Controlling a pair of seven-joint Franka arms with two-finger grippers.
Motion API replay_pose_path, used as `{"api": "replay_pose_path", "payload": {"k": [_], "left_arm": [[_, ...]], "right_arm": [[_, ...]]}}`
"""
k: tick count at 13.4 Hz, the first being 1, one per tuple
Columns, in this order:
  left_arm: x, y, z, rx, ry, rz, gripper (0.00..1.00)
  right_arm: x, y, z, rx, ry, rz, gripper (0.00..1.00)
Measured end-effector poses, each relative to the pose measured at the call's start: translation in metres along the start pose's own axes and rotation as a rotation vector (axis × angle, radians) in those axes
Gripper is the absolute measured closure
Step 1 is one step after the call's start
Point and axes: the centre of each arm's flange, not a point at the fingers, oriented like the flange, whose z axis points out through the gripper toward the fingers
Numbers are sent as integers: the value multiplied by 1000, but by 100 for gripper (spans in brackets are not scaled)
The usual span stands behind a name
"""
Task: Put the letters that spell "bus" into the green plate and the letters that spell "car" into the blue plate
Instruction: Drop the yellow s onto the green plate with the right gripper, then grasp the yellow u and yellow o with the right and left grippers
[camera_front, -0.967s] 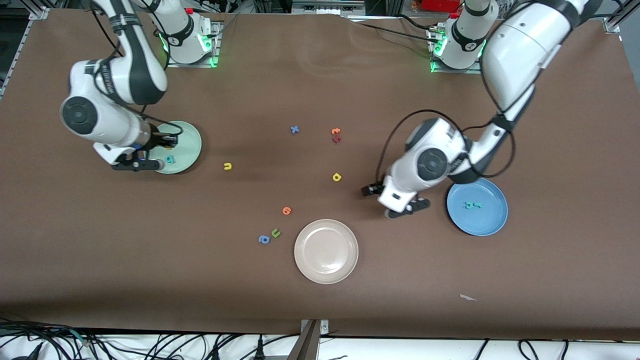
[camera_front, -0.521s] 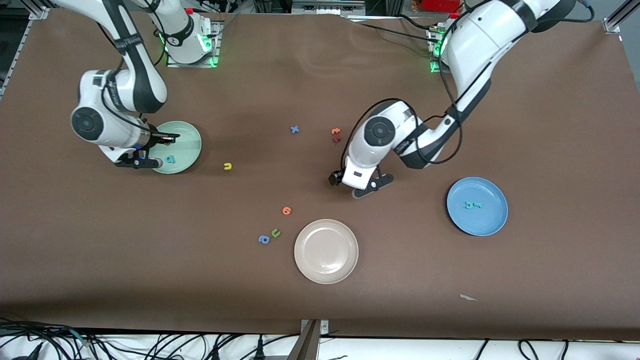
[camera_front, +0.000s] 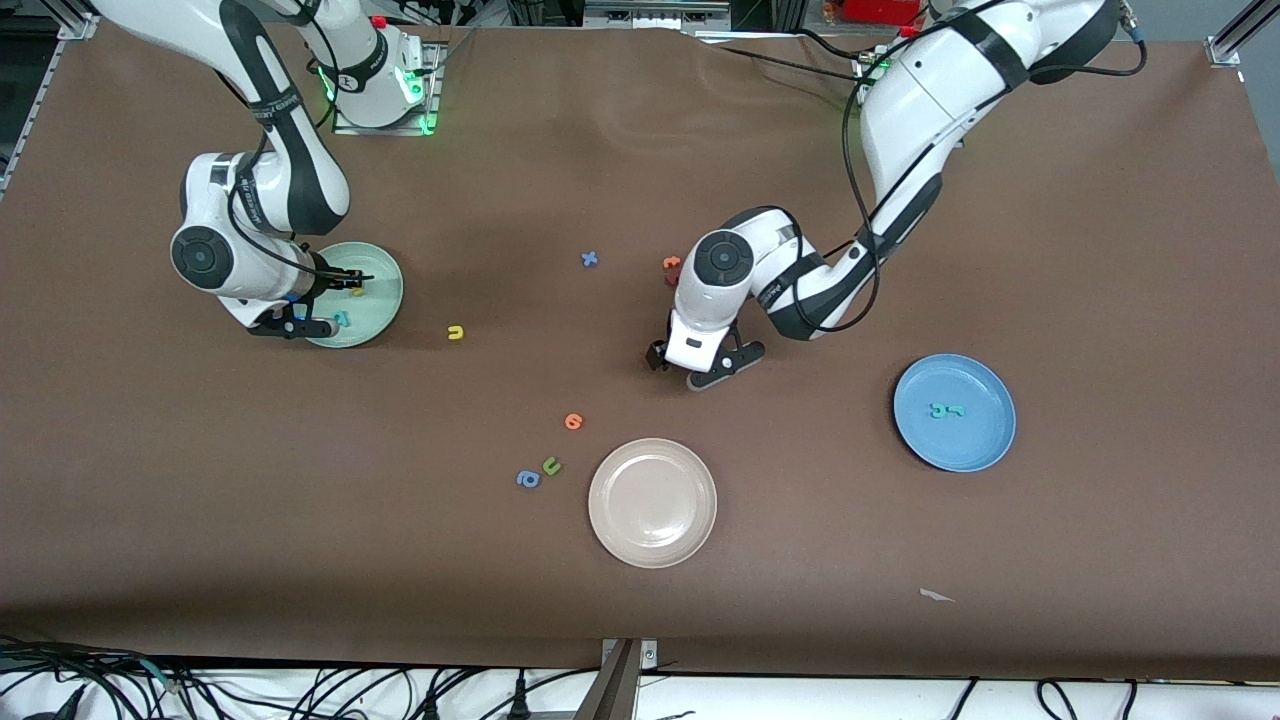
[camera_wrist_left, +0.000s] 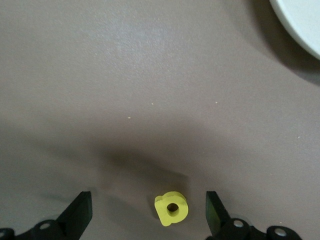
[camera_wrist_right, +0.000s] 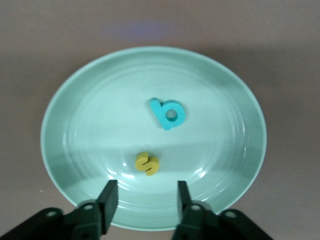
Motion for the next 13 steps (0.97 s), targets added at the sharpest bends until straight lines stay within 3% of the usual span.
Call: {"api": "replay_pose_path", "payload": {"k": [2, 4, 5, 6, 9, 11, 12, 13], "left_arm": [[-8, 3, 5, 8, 6, 10, 3], [-12, 6, 7, 9, 6, 16, 7], [-13, 6, 8, 9, 5, 17, 7], [-13, 6, 9, 11, 4, 17, 15], [-11, 10, 4, 2, 9, 15, 50], [-11, 10, 3, 0, 10, 15, 55], [-11, 11, 3, -2, 11, 15, 62], [-11, 11, 3, -1, 11, 15, 62]], "right_arm": [[2, -3, -25, 14, 51, 39, 17], [6, -26, -60, 32, 120, 110, 0], [6, -46, -76, 41, 150, 150, 0], [6, -68, -87, 50, 172, 180, 0], [11, -130, -101, 71, 203, 240, 0], [20, -153, -91, 74, 194, 258, 0], [25, -160, -81, 74, 188, 262, 0], [30, -165, -67, 74, 184, 262, 0]]}}
